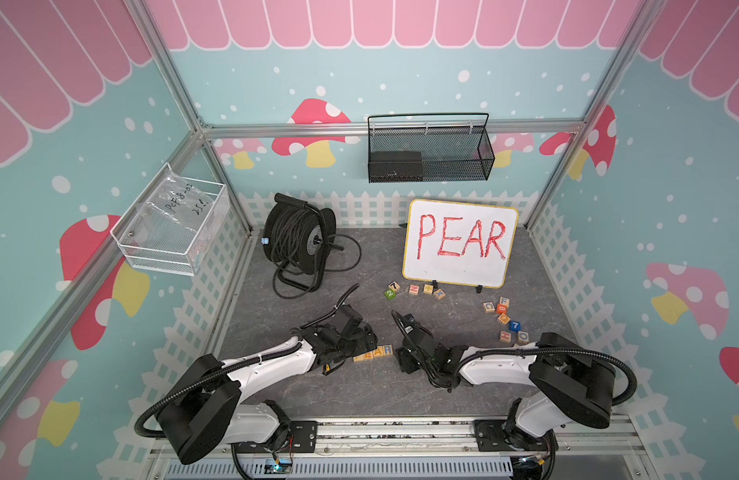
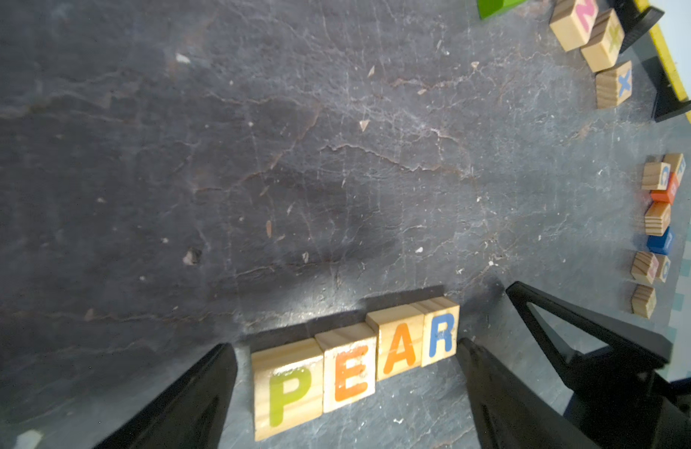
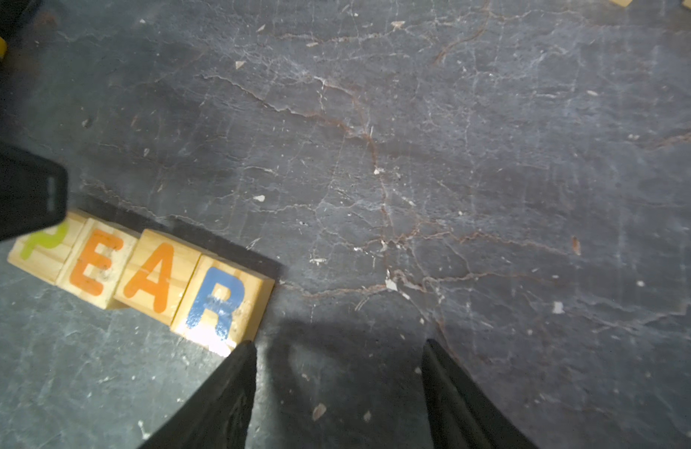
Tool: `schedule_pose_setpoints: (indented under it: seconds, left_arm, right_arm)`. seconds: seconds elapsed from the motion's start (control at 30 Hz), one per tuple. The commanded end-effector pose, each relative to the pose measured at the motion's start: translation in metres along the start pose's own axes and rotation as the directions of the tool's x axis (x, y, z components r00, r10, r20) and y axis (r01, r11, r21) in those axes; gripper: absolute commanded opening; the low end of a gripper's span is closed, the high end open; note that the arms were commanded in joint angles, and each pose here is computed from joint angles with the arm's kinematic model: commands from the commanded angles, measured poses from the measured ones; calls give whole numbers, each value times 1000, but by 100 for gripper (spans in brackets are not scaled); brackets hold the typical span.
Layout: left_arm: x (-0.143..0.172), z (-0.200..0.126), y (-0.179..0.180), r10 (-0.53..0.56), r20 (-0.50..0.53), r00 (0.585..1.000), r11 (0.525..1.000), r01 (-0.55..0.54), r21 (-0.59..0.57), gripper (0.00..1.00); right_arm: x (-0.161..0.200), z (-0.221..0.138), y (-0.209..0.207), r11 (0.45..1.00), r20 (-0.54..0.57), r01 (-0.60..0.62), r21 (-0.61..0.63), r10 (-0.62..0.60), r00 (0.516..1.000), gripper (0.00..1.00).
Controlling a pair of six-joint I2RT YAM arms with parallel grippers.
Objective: Spell the uppercase word “pear” with letter blocks
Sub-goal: Move the letter blocks to the center of the board.
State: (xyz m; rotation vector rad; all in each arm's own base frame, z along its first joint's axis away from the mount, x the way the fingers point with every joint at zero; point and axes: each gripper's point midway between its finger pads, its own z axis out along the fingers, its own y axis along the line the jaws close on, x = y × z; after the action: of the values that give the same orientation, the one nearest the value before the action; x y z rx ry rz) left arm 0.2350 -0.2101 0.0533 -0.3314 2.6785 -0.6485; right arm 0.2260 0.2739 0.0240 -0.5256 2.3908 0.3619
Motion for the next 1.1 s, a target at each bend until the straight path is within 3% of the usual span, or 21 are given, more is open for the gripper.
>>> schedule_pose_setpoints:
  seconds: [0.0, 0.77, 1.07]
  left_arm:
    - [6, -3, 11, -25, 4, 1000, 999, 25, -26, 95]
    - [22, 10, -14, -15, -37, 999, 1000, 16, 17, 95]
    - [19, 19, -33, 7, -48, 999, 999, -5, 37, 95]
  right_arm:
    - [-4, 2, 4, 1000, 8, 8, 1, -8, 1000, 69]
    - [-6, -1, 3, 1000, 19, 5, -2, -5, 1000, 70]
    - [-3, -9, -12, 998, 31, -1, 58, -1, 1000, 70]
